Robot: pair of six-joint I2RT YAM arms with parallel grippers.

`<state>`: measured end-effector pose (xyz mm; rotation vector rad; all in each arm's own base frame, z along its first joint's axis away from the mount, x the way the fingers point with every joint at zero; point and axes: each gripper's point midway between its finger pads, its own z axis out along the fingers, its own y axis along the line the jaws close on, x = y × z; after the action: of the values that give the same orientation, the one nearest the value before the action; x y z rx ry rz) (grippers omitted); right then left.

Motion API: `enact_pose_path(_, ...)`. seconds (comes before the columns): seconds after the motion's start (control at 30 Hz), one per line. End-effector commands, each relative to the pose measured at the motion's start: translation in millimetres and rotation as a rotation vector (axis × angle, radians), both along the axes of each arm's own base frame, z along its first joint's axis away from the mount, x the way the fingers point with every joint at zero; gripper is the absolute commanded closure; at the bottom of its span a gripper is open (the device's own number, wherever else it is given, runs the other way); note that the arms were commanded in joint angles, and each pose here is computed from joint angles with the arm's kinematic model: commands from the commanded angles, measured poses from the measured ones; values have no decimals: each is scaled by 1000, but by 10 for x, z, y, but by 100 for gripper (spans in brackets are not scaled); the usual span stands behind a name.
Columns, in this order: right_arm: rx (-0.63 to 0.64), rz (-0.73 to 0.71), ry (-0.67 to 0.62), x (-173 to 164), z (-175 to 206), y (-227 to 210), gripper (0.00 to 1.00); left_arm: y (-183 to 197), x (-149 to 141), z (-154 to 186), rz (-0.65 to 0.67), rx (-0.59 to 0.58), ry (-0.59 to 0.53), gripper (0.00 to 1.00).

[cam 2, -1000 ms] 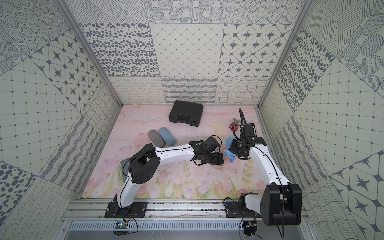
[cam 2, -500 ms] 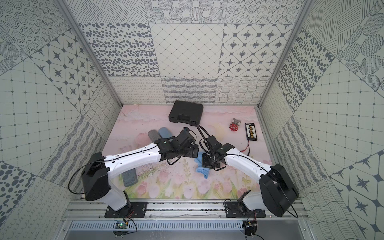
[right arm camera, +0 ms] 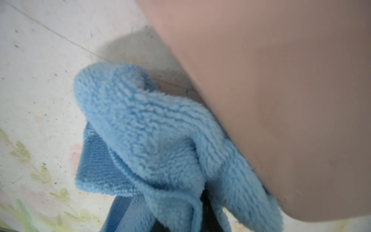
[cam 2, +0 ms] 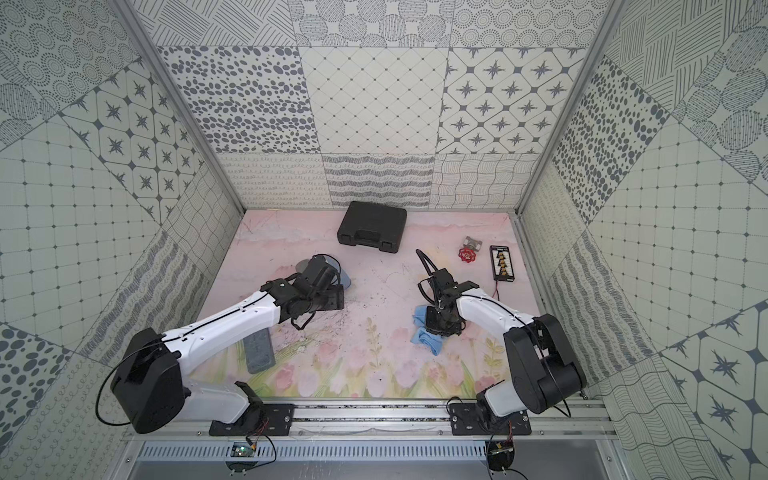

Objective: Wipe the eyeglass case
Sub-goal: Move the eyeglass case from the center of the board.

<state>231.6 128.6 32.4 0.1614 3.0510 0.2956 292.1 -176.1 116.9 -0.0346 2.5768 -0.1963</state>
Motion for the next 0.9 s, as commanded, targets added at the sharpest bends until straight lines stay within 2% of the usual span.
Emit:
enact_pose_path(0.0,34,53,-17,123,15,128,100,54,27,-6,-13,-72,9,19)
enact_pose_path(0.13,-39,20,-49,360,-44,-16,100,76,13,-60,-10,-73,25,20)
enact_pose_path(0.33,-9,-41,-96,734,17,-97,100,222,-8,-131,22,-62,44,19)
enact_pose_path(0.63,-34,-105,-117,948,-11,-333,100,396,-3,-220,58,-45,69,19)
enact_pose_path(0.7,15,-97,-123,956,18,-249,100,448,22,-247,69,-41,79,18)
enact_pose_path(0.77,135,-87,-118,932,119,-30,100,516,71,-297,87,-32,95,16)
enact_pose_path(0.8,187,-71,-121,894,199,108,100,558,99,-323,99,-25,111,12)
enact_pose_path(0.87,213,-23,-138,793,353,309,100,617,181,-371,122,-16,128,7)
